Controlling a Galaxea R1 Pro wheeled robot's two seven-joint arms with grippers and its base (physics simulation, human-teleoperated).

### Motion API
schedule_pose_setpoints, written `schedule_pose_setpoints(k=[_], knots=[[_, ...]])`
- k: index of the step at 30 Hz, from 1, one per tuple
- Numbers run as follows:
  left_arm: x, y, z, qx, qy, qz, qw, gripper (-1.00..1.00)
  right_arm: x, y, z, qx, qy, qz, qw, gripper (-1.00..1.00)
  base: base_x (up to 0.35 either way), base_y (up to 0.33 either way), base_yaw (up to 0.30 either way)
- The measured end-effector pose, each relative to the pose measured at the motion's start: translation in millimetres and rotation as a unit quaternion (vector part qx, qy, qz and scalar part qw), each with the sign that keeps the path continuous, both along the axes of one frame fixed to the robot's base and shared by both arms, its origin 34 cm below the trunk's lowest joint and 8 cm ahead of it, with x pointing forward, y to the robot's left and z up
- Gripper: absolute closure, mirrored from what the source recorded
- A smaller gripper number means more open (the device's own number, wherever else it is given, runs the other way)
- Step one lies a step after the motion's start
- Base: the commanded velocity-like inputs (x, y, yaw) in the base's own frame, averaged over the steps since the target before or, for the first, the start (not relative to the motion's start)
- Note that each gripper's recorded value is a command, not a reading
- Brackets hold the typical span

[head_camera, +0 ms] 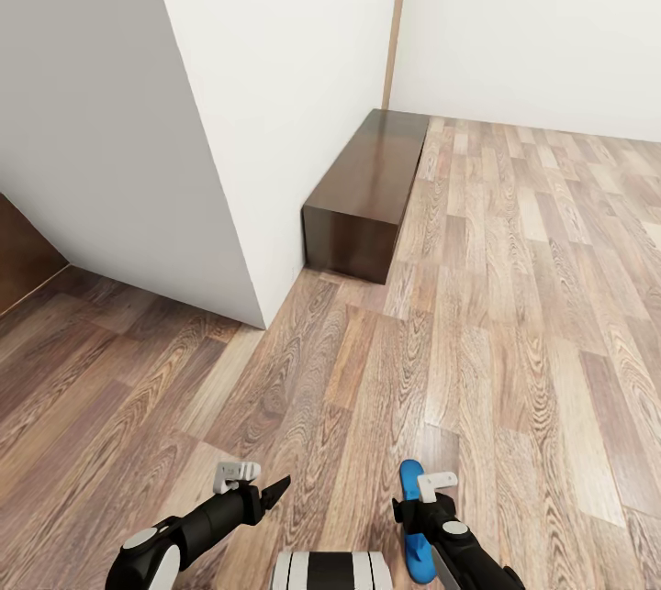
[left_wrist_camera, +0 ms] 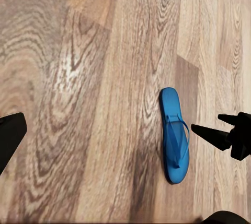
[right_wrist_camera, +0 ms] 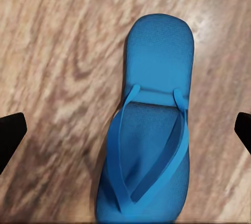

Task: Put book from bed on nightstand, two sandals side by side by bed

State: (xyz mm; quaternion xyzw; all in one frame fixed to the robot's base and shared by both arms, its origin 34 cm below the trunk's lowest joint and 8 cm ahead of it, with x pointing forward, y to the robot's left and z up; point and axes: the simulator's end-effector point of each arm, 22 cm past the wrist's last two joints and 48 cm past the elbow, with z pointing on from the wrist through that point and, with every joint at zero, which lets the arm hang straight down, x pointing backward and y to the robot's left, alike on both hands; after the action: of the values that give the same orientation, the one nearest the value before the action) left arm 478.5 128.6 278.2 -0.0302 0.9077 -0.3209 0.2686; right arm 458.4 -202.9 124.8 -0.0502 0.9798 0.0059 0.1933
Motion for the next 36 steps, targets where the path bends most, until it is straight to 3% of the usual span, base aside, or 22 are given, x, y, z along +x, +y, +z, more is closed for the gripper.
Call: schedule_pose_setpoints(k=[36], knots=[[-36.6, -0.5, -59.3, 0.000, 0.073, -0.001, 0.9973, -1.00, -59.5, -0.8, -54.9, 0.000, 0.076, -0.002, 0.9971, -1.00, 0.000, 0.000, 0.000]])
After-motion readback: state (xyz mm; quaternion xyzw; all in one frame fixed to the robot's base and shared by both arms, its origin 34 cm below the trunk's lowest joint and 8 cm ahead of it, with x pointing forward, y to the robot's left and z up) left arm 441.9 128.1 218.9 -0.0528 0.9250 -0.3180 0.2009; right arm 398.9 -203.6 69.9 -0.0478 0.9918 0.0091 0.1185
